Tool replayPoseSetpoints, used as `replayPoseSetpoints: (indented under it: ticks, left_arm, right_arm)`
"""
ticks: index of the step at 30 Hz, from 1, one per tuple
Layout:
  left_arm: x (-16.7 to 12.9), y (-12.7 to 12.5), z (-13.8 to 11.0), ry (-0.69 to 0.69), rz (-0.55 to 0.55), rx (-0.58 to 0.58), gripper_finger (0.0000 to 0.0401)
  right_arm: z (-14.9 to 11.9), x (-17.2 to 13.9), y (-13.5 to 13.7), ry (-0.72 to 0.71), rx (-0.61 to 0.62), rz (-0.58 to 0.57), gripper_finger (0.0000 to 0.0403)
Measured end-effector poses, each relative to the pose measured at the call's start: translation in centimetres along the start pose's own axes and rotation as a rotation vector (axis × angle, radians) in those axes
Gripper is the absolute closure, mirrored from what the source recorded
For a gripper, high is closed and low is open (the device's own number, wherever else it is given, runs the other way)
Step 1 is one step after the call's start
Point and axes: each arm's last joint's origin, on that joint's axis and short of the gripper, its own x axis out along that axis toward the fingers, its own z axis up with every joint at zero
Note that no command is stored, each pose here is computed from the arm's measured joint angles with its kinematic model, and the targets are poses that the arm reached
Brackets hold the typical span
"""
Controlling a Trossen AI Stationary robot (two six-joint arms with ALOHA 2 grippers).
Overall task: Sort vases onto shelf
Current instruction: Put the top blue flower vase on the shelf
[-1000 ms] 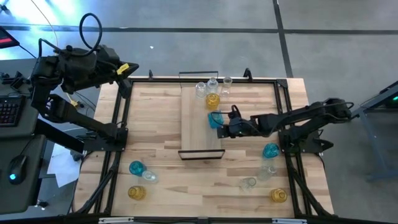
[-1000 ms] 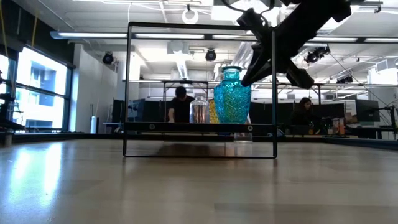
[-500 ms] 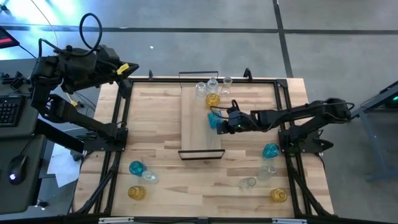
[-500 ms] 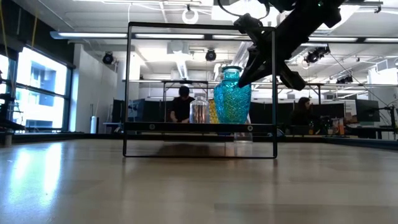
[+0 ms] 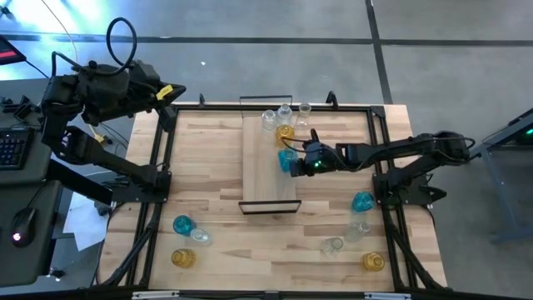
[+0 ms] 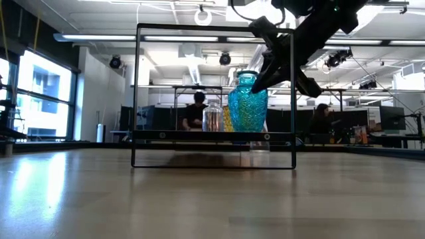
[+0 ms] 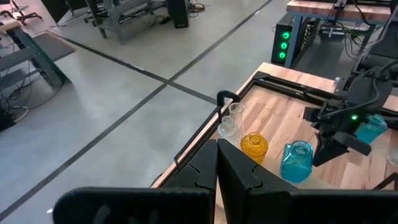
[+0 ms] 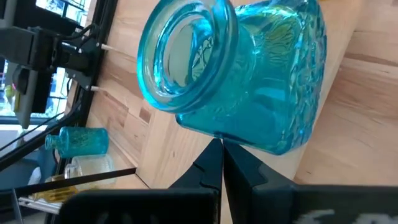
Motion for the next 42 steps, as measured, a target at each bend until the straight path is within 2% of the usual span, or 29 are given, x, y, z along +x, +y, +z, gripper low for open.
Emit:
replayPoseSetpoints:
  ticks: [16, 42]
  left_arm:
    - [0.0, 0.0, 0.0, -0.001, 0.000, -0.010, 0.0401]
    - [0.0, -0.1, 0.2, -0.013, -0.002, -0.035, 0.0401]
  right_arm:
    - [-0.2, 0.0, -0.3, 0.044, -0.026, -0.014, 0.0403]
    - [2.3, 0.1, -0.6, 0.025, -0.071, 0.056, 0.0403]
